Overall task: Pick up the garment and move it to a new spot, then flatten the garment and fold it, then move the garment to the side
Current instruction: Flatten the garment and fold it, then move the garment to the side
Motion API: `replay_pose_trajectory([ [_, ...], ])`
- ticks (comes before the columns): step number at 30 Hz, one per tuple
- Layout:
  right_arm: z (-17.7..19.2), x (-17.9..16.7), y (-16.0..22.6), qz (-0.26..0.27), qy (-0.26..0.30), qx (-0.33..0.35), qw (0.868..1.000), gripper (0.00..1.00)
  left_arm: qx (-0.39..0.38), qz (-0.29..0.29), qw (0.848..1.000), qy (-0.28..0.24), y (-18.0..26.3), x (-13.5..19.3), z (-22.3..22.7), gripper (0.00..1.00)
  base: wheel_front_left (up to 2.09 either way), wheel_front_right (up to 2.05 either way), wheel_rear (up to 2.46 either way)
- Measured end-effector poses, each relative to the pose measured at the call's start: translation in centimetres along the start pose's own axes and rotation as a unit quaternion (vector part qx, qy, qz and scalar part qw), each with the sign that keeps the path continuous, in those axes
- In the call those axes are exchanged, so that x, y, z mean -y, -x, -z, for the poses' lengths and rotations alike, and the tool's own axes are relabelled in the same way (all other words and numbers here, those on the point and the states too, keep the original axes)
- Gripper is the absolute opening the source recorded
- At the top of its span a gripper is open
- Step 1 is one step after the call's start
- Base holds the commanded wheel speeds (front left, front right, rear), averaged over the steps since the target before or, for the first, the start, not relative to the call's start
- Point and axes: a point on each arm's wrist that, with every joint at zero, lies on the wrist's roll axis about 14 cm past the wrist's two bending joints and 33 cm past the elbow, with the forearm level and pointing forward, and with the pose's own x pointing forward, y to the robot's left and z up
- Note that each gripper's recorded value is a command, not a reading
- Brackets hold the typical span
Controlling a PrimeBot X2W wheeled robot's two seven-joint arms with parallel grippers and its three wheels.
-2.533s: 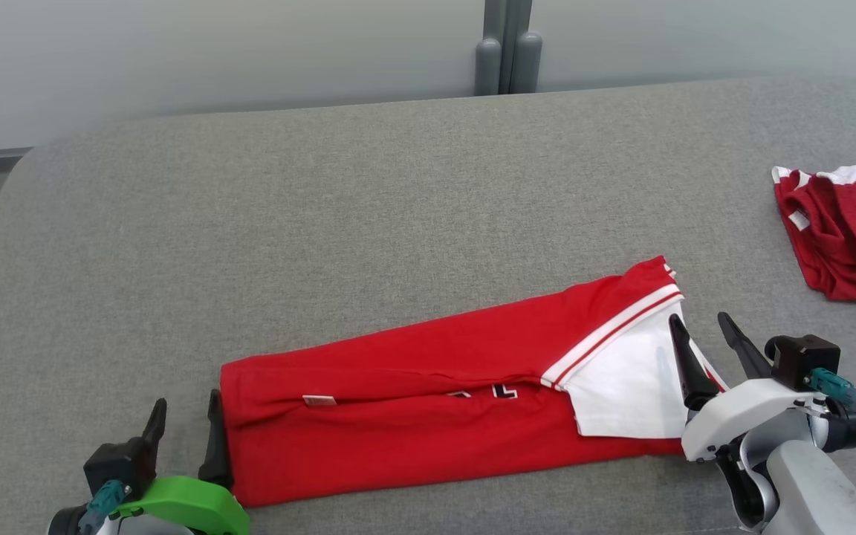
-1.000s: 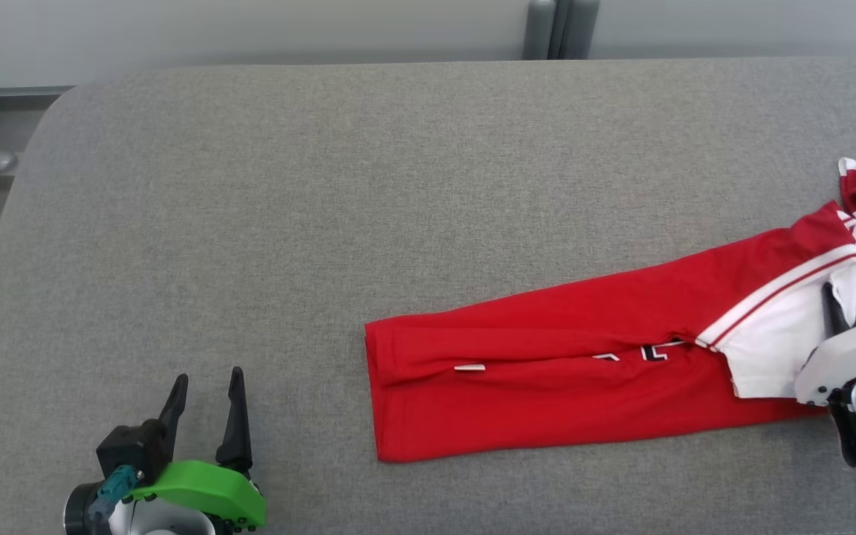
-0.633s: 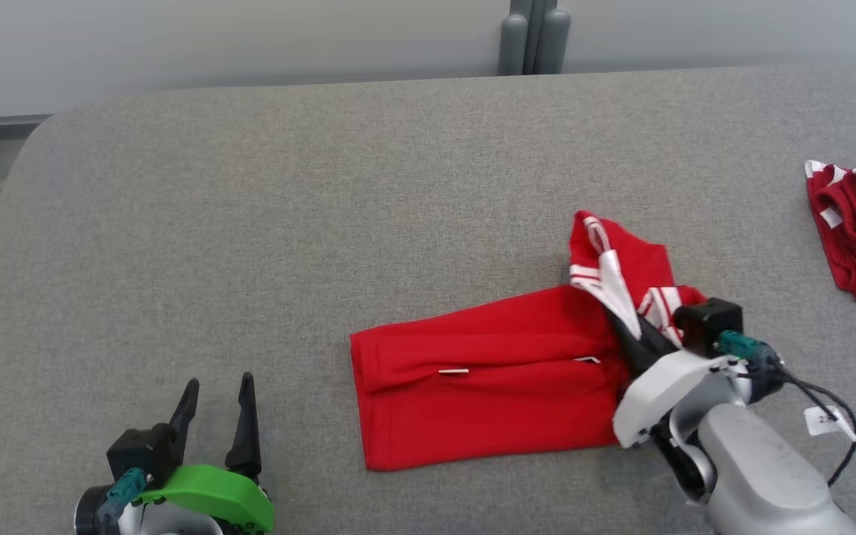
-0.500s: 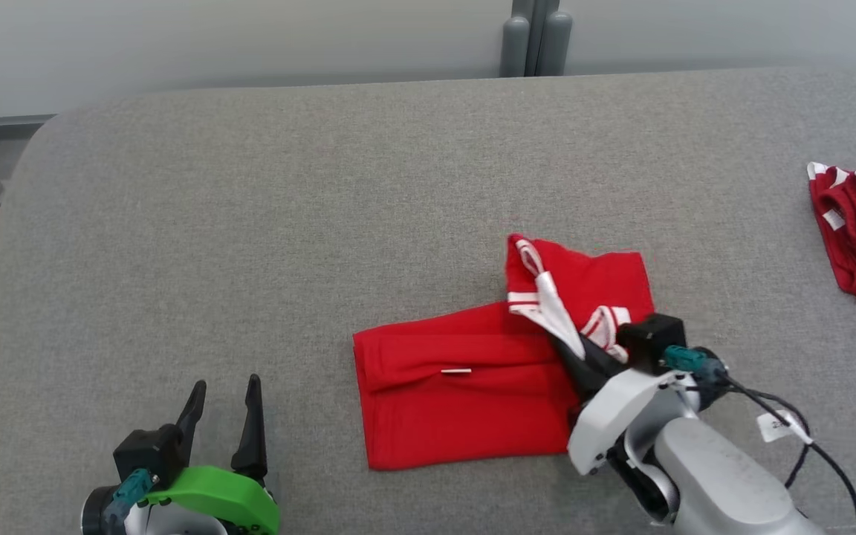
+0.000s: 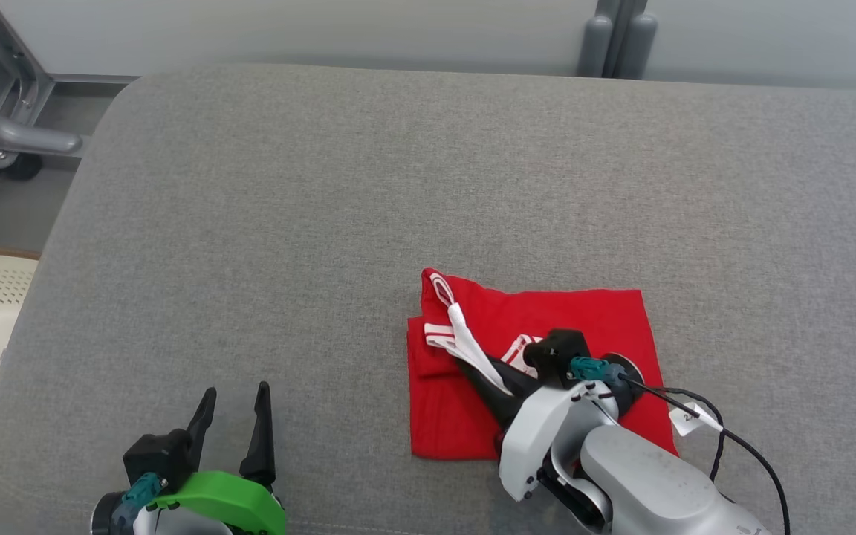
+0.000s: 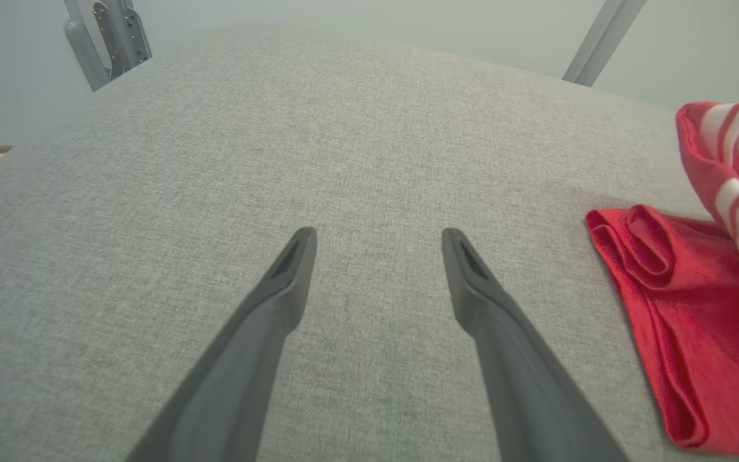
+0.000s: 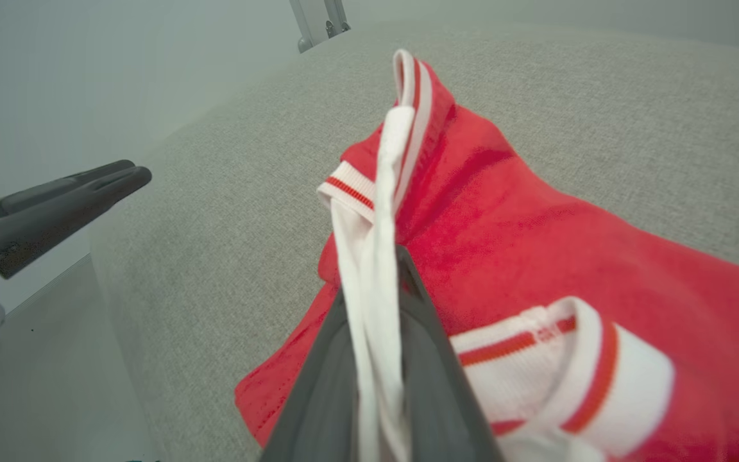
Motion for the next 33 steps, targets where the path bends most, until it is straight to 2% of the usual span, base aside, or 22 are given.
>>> replay_pose_trajectory([
  [1, 0.1, -0.1, -0.2, -0.001, -0.005, 0.000, 1.000, 1.00, 0.001, -0.005, 1.000, 0.001, 0.2, -0.3, 0.0, 1.00, 0.00, 0.00, 0.00],
  [3, -0.3, -0.7, -0.8, -0.009, -0.012, 0.008, 1.000, 1.00, 0.002, -0.014, 1.000, 0.002, 0.5, -0.9, -0.1, 1.00, 0.00, 0.00, 0.00],
  [7, -3.4, -1.0, -1.2, -0.015, -0.039, 0.061, 0.997, 1.00, 0.002, -0.025, 1.000, 0.004, 0.8, -1.5, 0.0, 1.00, 0.00, 0.00, 0.00],
  [9, -6.5, 0.7, -0.7, 0.004, -0.052, 0.110, 0.993, 1.00, 0.003, -0.023, 1.000, 0.004, 0.6, -1.3, -0.1, 1.00, 0.00, 0.00, 0.00],
  [11, -9.5, 4.0, 0.8, 0.044, -0.046, 0.160, 0.985, 1.00, 0.004, -0.017, 1.000, 0.003, 0.3, -0.9, -0.2, 1.00, 0.00, 0.00, 0.00],
  [12, -9.9, 5.6, 1.7, 0.067, -0.043, 0.169, 0.982, 1.00, 0.004, -0.013, 1.000, 0.003, 0.2, -0.7, -0.2, 1.00, 0.00, 0.00, 0.00],
  [14, -8.8, 8.4, 3.7, 0.114, -0.040, 0.164, 0.979, 1.00, 0.004, -0.006, 1.000, 0.002, -0.1, -0.2, -0.2, 1.00, 0.00, 0.00, 0.00],
  [17, -7.2, 10.7, 6.2, 0.162, -0.038, 0.153, 0.974, 1.00, 0.005, 0.005, 1.000, 0.001, -0.5, 0.5, -0.3, 1.00, 0.00, 0.00, 0.00],
  [26, -1.7, 10.1, 8.3, 0.189, -0.072, 0.098, 0.974, 1.00, 0.010, 0.010, 1.000, -0.002, -0.4, 0.7, -0.6, 1.00, 0.00, 0.00, 0.00],
  [33, -0.1, 11.8, 9.3, 0.224, -0.078, 0.079, 0.968, 1.00, 0.011, 0.008, 1.000, -0.002, -0.2, 0.5, -0.6, 1.00, 0.00, 0.00, 0.00],
])
